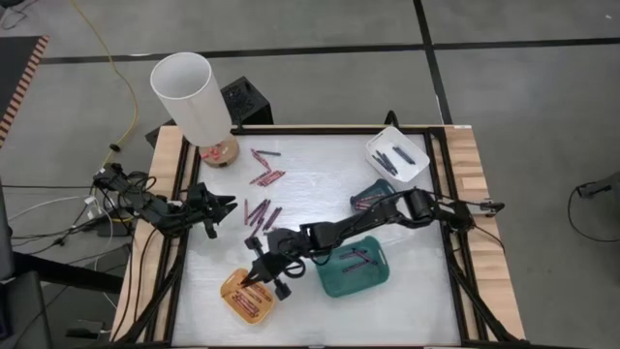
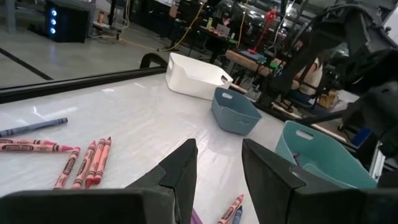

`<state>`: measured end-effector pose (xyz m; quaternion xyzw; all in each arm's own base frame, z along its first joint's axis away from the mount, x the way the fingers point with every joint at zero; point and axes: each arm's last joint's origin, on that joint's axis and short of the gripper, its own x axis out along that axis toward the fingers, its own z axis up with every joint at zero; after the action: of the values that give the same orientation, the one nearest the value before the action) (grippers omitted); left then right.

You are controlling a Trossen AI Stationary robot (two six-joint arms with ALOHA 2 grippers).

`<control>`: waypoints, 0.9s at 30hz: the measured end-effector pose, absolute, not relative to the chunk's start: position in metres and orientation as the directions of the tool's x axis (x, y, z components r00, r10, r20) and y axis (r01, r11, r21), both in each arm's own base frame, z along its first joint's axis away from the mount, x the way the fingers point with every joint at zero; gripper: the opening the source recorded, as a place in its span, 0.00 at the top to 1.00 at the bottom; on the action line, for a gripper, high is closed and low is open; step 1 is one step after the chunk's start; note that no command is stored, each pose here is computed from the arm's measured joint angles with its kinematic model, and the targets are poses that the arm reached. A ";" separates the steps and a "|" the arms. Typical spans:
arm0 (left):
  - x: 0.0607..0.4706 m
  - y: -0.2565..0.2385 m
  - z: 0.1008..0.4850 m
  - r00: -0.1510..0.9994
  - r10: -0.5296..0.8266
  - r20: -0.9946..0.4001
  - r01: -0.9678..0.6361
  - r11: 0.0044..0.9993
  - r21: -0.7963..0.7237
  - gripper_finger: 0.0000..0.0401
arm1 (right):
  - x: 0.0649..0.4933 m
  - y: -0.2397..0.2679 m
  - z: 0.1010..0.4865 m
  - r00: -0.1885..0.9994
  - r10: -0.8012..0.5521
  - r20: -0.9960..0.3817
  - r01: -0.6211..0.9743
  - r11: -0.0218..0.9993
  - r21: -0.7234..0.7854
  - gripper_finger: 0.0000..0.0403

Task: Sort crayons
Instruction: Put the red crayon into the yellow bin

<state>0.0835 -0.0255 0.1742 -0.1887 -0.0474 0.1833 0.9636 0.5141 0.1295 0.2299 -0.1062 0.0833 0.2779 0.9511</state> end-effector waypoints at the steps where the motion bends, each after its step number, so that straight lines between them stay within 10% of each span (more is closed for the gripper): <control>1: 0.083 -0.026 0.174 0.928 0.371 0.022 -0.335 0.862 -0.381 0.71 | 0.515 0.130 0.230 0.829 0.510 -0.229 -0.548 0.822 -0.152 0.99; 27: 0.084 -0.026 0.174 0.933 0.360 0.022 -0.325 0.866 -0.381 0.71 | 0.531 0.127 0.172 0.752 0.581 -0.312 -0.550 0.813 0.188 0.99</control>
<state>0.0835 -0.0258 0.1741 -0.1890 -0.0463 0.1776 0.9647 0.5305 0.1271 0.1717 0.0422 0.1807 0.3026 0.9349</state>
